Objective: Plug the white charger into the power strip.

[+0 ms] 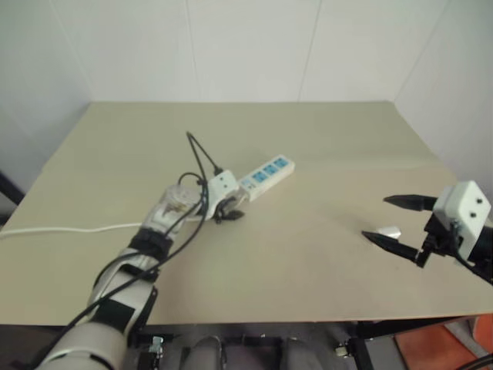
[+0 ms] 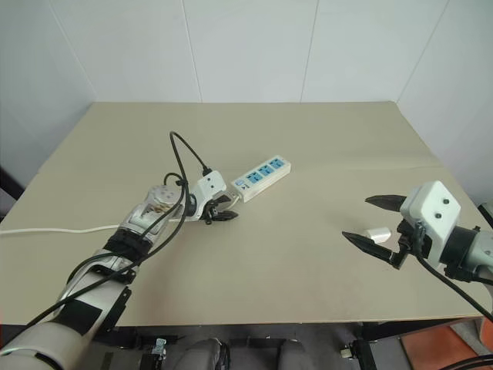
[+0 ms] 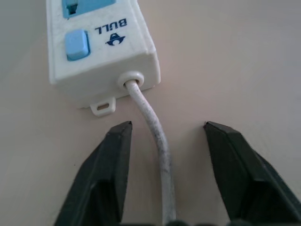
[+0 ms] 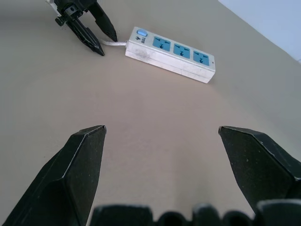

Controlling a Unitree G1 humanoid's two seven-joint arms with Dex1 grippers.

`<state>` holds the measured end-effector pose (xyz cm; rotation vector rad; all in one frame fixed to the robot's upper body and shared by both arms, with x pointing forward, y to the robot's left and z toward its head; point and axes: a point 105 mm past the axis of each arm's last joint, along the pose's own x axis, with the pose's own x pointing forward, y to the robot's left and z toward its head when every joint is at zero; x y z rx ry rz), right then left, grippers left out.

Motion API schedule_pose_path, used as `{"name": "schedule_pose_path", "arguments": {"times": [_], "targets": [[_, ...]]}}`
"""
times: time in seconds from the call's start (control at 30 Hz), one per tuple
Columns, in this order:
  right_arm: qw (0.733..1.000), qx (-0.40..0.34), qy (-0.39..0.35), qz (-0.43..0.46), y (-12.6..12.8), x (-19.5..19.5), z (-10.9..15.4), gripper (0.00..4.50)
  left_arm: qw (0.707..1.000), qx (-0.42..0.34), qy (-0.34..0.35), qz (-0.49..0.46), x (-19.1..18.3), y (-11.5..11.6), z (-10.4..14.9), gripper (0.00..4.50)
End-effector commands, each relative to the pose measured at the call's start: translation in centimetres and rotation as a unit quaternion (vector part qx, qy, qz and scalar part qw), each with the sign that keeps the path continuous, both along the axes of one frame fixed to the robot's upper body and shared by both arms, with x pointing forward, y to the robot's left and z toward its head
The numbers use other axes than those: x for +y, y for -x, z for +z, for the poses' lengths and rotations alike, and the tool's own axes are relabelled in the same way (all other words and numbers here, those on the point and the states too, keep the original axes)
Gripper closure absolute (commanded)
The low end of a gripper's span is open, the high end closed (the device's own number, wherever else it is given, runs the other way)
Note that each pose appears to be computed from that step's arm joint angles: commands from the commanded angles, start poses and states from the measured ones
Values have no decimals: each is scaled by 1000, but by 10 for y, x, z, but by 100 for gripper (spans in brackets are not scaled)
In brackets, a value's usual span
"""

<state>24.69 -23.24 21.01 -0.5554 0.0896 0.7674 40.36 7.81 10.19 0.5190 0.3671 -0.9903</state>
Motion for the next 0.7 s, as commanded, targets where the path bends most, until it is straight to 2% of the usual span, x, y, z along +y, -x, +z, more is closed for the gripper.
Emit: {"name": "schedule_pose_path", "arguments": {"times": [0.03, 0.17, 0.2, 0.27, 0.37, 0.6, 0.63, 0.7], "targets": [[1000, -22, 0, 5, 3, 3, 14, 0, 999, 26, -4, 21, 7, 0, -13, 313], [1000, -21, -4, 6, 2, 2, 17, 0, 999, 35, 4, 22, 11, 4, -14, 440], [1000, -21, -4, 5, 1, 2, 16, 0, 999, 34, 4, 21, 12, 4, -14, 446], [1000, -24, -4, 1, -1, 2, 17, 0, 1000, 27, 11, 4, 13, 8, -10, 446], [1000, -26, -4, -2, -2, 0, 19, 0, 996, 25, 25, -81, 21, 34, 3, 446], [1000, -19, -8, -7, 2, -1, 15, 0, 989, 31, -9, -142, 79, 87, 3, 446], [1000, -18, -8, -7, 2, 0, 15, 0, 989, 37, -10, -143, 85, 91, 4, 388], [1000, -18, -9, -6, 2, 1, 14, 0, 986, 45, 1, -161, 91, 102, 8, 340]]}}
